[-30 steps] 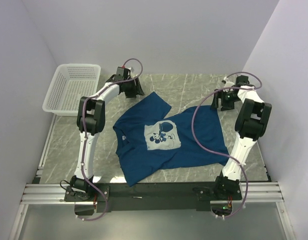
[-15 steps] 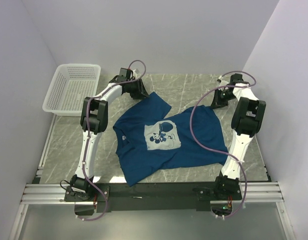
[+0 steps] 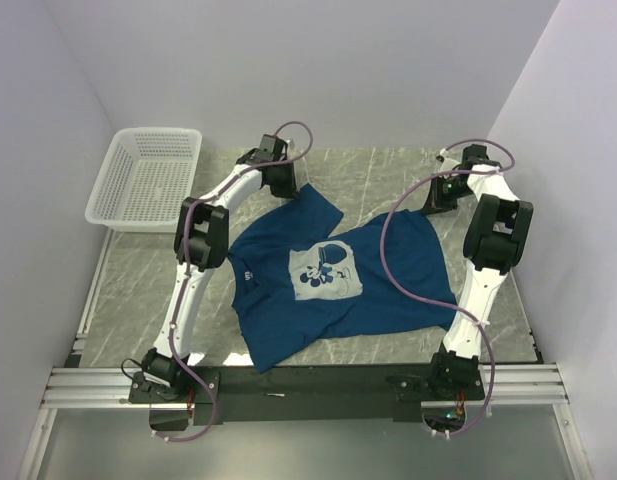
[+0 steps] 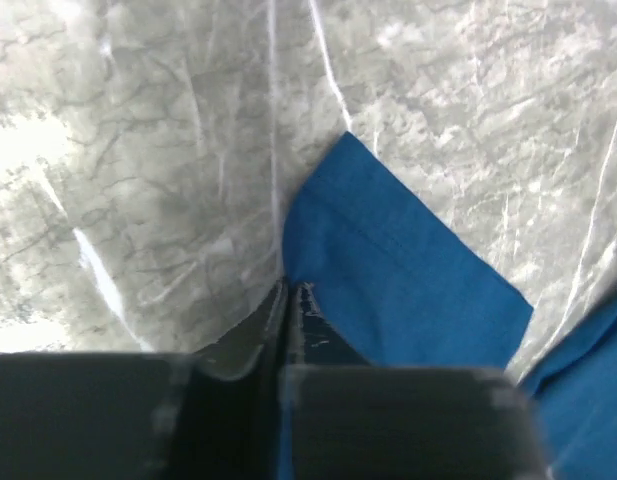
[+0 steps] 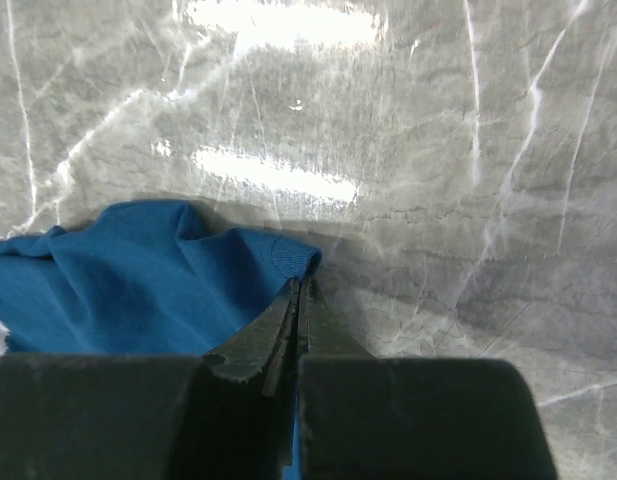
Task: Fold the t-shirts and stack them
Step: Flatten the tshirt out
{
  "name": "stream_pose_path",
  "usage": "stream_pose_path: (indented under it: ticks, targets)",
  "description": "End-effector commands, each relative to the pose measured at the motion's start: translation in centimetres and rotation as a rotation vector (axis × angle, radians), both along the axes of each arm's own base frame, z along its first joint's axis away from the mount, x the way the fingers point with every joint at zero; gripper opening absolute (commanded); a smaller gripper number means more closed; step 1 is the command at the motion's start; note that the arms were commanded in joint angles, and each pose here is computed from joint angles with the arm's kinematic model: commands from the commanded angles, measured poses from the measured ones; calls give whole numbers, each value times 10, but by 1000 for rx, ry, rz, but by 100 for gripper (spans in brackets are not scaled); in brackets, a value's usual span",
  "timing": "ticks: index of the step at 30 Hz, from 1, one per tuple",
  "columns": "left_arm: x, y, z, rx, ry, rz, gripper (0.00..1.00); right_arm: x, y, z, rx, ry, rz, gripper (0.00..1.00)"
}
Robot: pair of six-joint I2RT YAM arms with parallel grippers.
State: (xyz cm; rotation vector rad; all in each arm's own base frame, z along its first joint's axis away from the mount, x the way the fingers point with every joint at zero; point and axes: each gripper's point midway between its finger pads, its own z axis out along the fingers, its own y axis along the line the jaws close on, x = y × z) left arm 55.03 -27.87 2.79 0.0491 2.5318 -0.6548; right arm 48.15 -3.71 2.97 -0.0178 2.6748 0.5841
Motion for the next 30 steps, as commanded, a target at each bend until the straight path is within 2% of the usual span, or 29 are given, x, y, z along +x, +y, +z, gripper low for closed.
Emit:
stream_pose_path:
  ticks: [1,3,6,10,14,21,22,23,24,25,26,27,28,29,30]
  targets:
    - [-21,29,-57,211,101,28,0,16,-1,22,6,-62,-2,0]
    - [-13,30,-46,206,66,41,0,20,-4,21,-7,-63,-12,0]
    - [17,46,-17,183,-23,146,0,35,-13,31,-47,-109,-54,0]
    - [67,89,31,104,-149,325,0,67,-38,50,-152,-206,-148,0]
    - [104,110,67,-9,-259,439,0,94,-52,62,-203,-259,-220,0]
    - [142,122,114,-193,-412,512,0,133,-66,92,-264,-394,-320,0]
    - [144,120,122,-221,-426,506,4,135,-66,93,-267,-402,-323,8]
    - [145,117,125,-257,-424,489,13,135,-67,98,-269,-411,-325,30]
    - [146,110,140,-298,-437,454,41,133,-64,96,-258,-403,-316,43]
    - [145,106,146,-312,-440,433,53,130,-59,98,-246,-402,-303,56]
    - [141,103,161,-321,-454,409,60,125,-59,118,-260,-437,-274,72]
    - [134,99,161,-326,-438,382,66,111,-52,104,-250,-406,-236,78]
    - [129,97,169,-328,-447,367,67,102,-46,108,-247,-415,-195,82]
    - [117,99,208,-335,-503,342,67,88,-42,140,-280,-486,-110,88]
    - [103,97,192,-315,-459,334,67,62,-32,115,-263,-434,-41,91]
